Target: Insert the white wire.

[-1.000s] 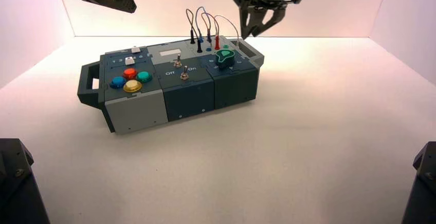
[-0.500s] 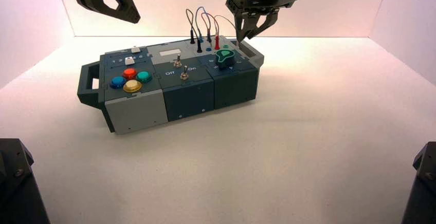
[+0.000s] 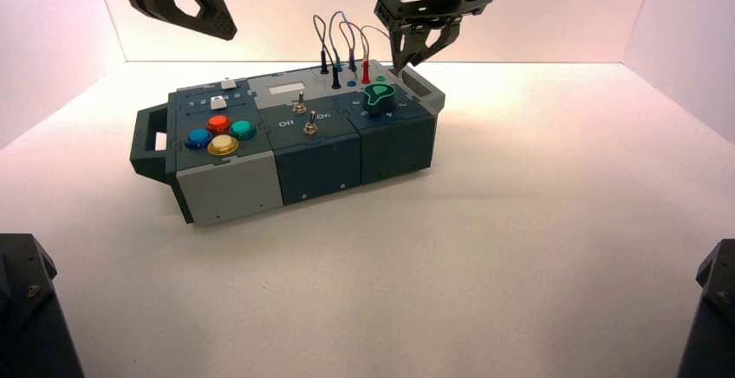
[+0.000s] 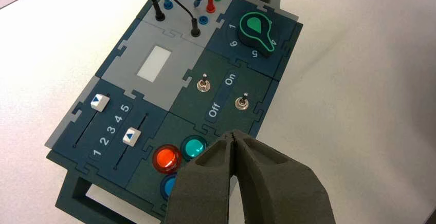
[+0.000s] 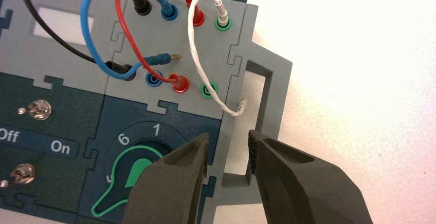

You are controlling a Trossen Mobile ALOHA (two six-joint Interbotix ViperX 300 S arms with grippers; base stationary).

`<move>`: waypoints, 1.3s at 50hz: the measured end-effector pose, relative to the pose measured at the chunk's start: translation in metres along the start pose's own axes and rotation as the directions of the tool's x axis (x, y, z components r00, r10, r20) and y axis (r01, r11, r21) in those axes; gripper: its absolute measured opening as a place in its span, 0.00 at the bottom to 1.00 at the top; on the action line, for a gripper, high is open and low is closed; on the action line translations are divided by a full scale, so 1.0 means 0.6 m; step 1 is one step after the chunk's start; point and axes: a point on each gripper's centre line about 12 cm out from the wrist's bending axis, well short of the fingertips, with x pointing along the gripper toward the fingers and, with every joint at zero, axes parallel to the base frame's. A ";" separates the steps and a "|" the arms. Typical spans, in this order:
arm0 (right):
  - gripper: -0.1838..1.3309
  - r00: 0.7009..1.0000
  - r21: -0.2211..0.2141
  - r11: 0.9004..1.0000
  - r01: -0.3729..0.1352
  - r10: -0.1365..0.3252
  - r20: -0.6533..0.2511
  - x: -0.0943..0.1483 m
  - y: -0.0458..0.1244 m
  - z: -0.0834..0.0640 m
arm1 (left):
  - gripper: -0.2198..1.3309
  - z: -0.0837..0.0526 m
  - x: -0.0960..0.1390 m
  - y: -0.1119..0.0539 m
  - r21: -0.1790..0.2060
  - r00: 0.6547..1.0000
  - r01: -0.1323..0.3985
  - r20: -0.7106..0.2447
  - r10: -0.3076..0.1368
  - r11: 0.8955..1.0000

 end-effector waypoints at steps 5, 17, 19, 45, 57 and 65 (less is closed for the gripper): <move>0.69 1.000 -0.010 1.000 0.005 -0.006 -0.005 0.006 -0.002 0.001 | 0.04 0.000 0.000 0.000 0.000 1.000 0.000 0.000 0.000 1.000; 0.69 1.000 -0.007 1.000 0.014 -0.014 -0.001 0.010 -0.011 0.009 | 0.04 0.000 0.000 0.000 0.007 1.000 -0.002 0.001 0.002 1.000; 0.69 1.000 -0.002 1.000 0.016 -0.016 -0.004 0.012 -0.015 0.009 | 0.04 0.001 0.000 0.001 0.006 1.000 -0.002 0.003 0.002 1.000; 0.68 0.999 0.002 1.000 0.018 -0.018 -0.026 0.038 -0.023 0.016 | 0.04 -0.003 0.009 0.002 0.002 1.000 0.000 -0.019 0.000 1.000; 0.65 1.000 0.004 1.000 0.018 -0.018 -0.023 0.041 -0.023 0.023 | 0.04 -0.004 0.009 0.002 0.003 1.000 0.000 -0.021 0.000 1.000; 0.50 0.999 0.001 1.000 0.015 -0.015 -0.043 0.045 -0.022 0.023 | 0.04 -0.002 0.009 0.002 0.002 1.000 0.000 -0.019 0.000 1.000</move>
